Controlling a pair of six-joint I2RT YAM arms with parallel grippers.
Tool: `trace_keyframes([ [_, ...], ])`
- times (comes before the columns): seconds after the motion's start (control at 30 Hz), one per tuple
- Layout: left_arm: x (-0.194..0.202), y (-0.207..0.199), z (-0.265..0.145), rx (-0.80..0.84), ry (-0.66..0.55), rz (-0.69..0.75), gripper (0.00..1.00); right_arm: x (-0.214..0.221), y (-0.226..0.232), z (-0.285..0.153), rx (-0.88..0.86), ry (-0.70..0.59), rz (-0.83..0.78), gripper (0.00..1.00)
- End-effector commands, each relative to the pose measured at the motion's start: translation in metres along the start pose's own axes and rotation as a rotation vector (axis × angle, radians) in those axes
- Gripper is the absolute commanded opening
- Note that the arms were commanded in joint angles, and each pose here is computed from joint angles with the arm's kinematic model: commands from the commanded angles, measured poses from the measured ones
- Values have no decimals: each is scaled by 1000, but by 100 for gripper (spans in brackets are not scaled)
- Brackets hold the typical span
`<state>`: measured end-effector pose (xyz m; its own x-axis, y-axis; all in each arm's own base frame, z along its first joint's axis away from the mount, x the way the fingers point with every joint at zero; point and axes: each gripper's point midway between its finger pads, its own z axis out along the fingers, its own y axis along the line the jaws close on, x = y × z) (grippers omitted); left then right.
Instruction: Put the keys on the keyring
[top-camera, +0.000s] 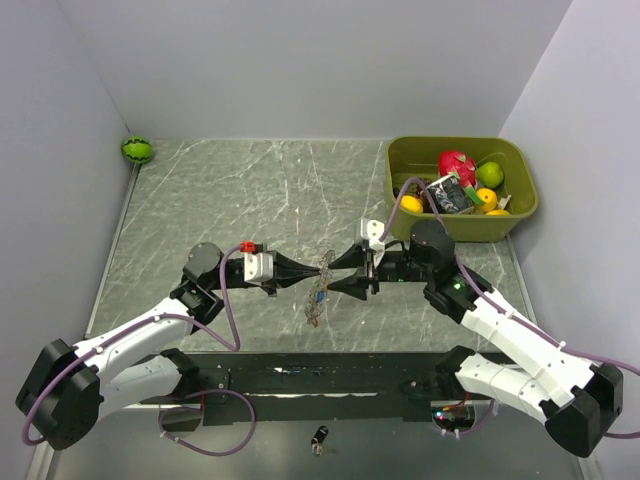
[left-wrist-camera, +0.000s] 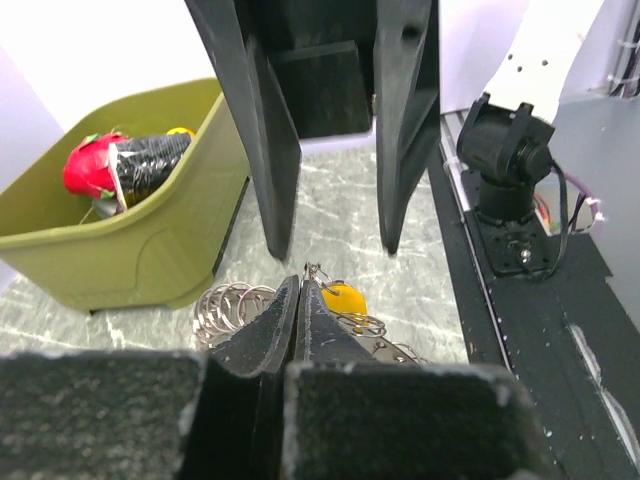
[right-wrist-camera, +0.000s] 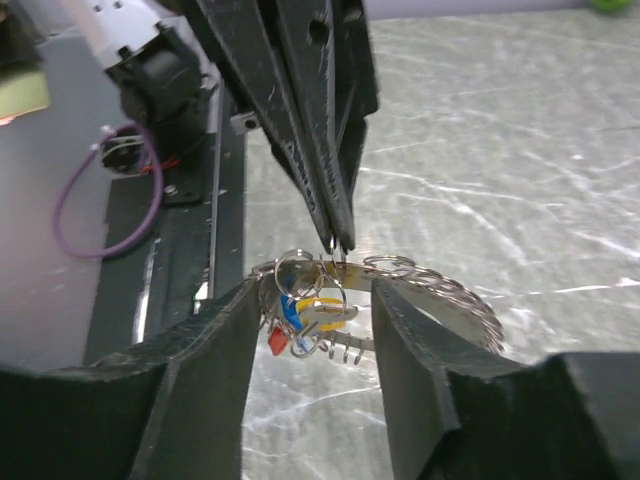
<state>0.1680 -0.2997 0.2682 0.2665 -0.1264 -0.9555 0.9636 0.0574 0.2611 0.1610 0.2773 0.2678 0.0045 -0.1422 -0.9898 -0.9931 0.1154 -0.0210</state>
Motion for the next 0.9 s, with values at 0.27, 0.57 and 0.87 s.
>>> trace_keyframes([
  [0.27,-37,-6,2,46,-113,86,1,-32,1,5,-27,-94,-3,42],
  [0.57,-38,-7,3,54,-113,84,1,-28,-6,12,-20,-78,53,19],
  [0.87,-38,-7,3,56,-109,78,1,-26,-11,15,0,-63,62,0],
])
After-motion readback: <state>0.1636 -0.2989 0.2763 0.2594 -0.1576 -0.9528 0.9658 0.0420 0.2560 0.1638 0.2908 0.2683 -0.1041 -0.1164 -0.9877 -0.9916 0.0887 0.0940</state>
